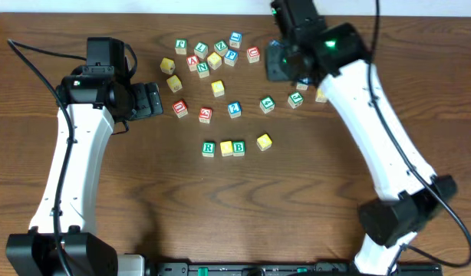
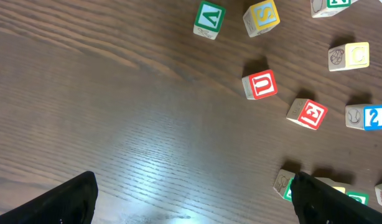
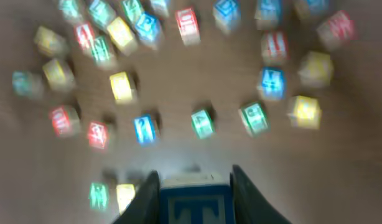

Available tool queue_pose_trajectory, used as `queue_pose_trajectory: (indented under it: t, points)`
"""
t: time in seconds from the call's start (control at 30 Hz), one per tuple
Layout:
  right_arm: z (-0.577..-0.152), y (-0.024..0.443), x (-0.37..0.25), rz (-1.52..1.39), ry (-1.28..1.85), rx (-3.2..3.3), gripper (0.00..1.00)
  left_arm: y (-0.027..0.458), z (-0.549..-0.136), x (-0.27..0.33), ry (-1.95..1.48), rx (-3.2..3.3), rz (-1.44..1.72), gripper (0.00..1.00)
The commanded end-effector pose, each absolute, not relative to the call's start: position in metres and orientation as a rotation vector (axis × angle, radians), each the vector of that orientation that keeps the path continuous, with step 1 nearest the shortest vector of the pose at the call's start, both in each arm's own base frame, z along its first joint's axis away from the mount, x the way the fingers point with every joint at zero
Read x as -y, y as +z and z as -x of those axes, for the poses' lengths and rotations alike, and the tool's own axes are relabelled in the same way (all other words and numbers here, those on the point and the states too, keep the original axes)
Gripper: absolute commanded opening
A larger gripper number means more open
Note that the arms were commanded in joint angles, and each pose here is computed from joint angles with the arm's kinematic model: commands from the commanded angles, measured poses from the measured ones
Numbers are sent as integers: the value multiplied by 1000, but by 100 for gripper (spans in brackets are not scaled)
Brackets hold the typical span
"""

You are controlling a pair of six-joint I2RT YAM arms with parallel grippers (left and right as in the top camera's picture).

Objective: Spell out ROBOT
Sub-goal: 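Move the right gripper to the blue T block and grasp it, then carry the blue T block down and set it right of O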

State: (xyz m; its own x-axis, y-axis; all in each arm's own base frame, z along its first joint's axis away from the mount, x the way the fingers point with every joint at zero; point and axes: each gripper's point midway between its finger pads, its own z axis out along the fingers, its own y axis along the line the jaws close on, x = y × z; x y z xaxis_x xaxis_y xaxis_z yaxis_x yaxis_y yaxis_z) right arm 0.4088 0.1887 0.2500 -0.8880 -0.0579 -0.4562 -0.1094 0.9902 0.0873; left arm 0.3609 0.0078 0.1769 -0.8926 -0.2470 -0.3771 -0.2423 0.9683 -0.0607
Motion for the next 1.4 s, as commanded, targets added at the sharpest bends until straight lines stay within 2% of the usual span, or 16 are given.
queue_pose_trajectory:
  t: [0.0,0.13,0.4,0.7,0.83,0.87,0.93,1.0,1.2,1.3,1.37]
  points:
    - [-384,225,-169,148,39,-2818,11,185,-363,-10,-3,-2707,337,98]
    - [-360,181,-158,170,-52,-2967,12,185,-363,-10,-3,-2707,337,97]
    - [-366,85,-169,267,1,-2957,15,185,-363,-10,-3,-2707,337,98]
    - [-361,18,-166,364,19,-2890,17,185,-363,-10,-3,-2707,337,98]
    - [-361,10,-166,361,27,-2876,23,185,-363,-10,-4,-2707,337,98]
    - [-361,10,-166,361,28,-2874,28,185,-363,-10,-3,-2707,337,98]
    - [-362,11,-167,360,29,-2872,48,185,-363,-10,-3,-2707,337,98]
    - [-361,11,-167,360,29,-2874,56,185,-363,-10,-4,-2707,337,98]
    - [-366,24,-170,355,39,-2871,55,185,-363,-10,-3,-2707,337,98]
    - [-373,45,-174,355,48,-2865,53,185,-363,-10,-3,-2707,337,97]
    - [-378,63,-178,345,59,-2866,49,185,-363,-10,-4,-2707,337,98]
